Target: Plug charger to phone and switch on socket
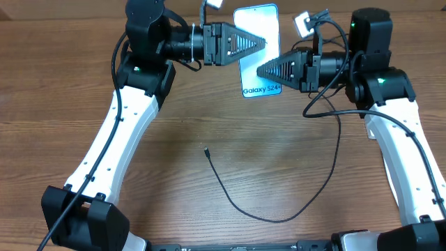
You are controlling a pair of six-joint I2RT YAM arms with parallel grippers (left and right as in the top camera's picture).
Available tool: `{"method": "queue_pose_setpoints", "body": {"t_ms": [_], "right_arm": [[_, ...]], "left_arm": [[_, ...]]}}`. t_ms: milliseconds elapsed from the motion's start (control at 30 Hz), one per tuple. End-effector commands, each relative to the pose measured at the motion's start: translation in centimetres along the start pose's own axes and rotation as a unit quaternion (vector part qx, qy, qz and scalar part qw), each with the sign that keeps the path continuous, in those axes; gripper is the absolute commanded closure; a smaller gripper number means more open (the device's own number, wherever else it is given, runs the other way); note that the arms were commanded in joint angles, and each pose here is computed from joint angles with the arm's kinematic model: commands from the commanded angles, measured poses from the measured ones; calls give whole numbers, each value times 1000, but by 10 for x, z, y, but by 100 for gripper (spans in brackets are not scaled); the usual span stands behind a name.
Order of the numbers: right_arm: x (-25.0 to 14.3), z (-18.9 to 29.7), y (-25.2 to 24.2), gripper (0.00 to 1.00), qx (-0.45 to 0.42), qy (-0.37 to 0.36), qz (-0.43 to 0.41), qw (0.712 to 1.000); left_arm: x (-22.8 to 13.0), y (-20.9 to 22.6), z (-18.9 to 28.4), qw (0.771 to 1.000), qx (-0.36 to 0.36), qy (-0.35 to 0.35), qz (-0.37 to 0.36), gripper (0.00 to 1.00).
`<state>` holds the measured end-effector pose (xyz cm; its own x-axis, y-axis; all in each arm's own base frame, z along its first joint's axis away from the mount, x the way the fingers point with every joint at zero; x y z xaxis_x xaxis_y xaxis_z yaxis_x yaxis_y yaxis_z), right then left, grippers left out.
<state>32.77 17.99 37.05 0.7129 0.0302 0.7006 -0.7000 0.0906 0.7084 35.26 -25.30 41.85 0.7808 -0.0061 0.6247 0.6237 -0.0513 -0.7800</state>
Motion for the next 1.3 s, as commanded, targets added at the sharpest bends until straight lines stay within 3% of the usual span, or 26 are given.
{"method": "queue_pose_setpoints", "body": {"t_ms": [0,200,367,433,633,700,1000,1033,1200,1233,1267], "right_arm": [[13,-1,-1,96,-30,-22,-21,999],[18,0,1,96,-27,-27,-18,999],[19,0,1,96,-30,-30,-18,999],[19,0,1,96,-30,-30,-19,999],[19,0,1,96,-30,-30,-18,999],[19,0,1,96,-30,-30,-18,999],[20,0,1,96,-31,-32,-16,999],[20,0,1,96,-31,-32,-16,999],[21,0,-1,96,-36,-35,-15,999],[21,0,-1,96,-36,-35,-14,999],[21,0,-1,96,-36,-35,-14,999]], "left_arm": [[-2,-21,-6,1000,-19,14,2,59],[-5,-23,-11,1000,-24,19,2,59],[-6,-24,-14,999,-25,21,3,66],[-6,-24,-15,999,-26,22,3,73],[-12,-27,-15,999,-35,40,3,72],[-15,-29,-16,998,-40,49,2,80],[-18,-31,-21,997,-45,55,-1,80],[-18,-31,-21,997,-45,55,-1,87],[-18,-31,-21,997,-46,55,-1,88],[-18,-31,-21,997,-45,55,-1,96],[-18,-31,-21,998,-45,54,-1,96]]}}
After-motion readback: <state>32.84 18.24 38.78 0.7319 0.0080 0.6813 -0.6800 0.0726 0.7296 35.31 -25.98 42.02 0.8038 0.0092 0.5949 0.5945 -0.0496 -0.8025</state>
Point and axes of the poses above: each gripper's point midway between its finger pads, its own z axis back along the fingers, its own y axis along the line the jaws close on, x = y × z, the point moved 3 cm from there along z, back along the fingers, and after that the axes turned 1 degree about z, right-handed, at the moved point
